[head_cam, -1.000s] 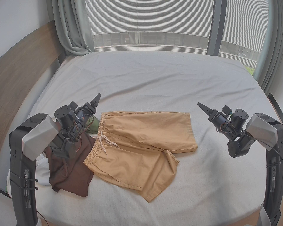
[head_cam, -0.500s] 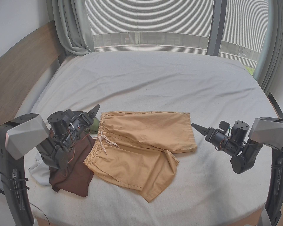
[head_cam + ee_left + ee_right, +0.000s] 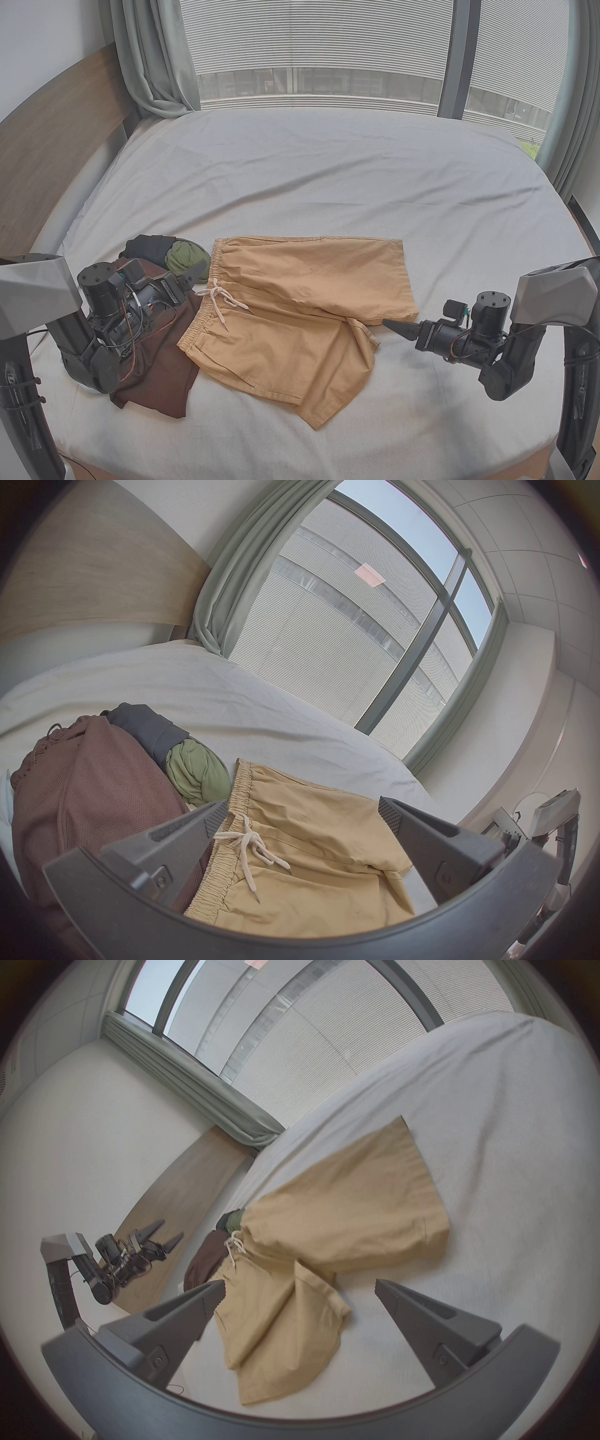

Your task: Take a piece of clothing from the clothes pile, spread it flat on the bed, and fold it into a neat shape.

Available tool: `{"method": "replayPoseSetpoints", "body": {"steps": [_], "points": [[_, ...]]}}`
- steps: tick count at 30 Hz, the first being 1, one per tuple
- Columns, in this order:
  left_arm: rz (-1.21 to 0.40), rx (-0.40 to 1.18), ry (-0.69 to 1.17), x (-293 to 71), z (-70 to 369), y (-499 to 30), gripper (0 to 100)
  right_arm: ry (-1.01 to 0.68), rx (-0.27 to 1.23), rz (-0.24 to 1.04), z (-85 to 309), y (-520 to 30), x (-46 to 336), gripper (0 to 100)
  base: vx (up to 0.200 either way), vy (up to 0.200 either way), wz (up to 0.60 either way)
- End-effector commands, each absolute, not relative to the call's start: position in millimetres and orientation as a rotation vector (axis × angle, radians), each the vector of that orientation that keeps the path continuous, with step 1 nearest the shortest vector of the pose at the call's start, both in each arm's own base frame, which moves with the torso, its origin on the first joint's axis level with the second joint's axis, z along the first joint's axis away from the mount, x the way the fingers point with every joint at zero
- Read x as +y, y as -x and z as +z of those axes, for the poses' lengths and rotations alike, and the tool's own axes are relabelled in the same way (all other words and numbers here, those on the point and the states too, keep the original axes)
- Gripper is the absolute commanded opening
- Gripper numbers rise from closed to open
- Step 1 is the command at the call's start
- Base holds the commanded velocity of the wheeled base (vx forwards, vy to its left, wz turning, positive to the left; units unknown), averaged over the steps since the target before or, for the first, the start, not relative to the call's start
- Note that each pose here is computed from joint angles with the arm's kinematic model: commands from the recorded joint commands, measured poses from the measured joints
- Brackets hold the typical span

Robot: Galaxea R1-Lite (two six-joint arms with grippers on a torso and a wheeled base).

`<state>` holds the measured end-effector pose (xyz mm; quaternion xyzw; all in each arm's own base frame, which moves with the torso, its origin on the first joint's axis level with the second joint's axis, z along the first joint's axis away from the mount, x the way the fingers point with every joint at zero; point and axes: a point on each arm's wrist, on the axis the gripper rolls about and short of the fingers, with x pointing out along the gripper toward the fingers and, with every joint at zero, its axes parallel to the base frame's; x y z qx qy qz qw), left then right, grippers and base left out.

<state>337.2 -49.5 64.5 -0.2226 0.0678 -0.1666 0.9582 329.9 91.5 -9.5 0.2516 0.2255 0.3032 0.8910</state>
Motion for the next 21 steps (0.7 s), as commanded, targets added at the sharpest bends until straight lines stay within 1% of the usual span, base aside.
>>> {"method": "replayPoseSetpoints", "body": {"steps": [1,12,21], "points": [[-0.339,0.134,0.449,-48.6,66.7,-335.2,100,-0.522,0.562,0.62,-41.8,-326.8,97.0,100,0.0,0.0,0.0],[-0.339,0.133,0.452,-48.1,66.9,-335.5,100,-0.521,0.642,0.626,-74.3,-326.0,108.1,100,0.0,0.0,0.0],[-0.341,0.133,0.455,-48.6,66.9,-335.4,100,-0.539,0.665,0.646,-78.1,-323.1,119.3,100,0.0,0.0,0.0]]}}
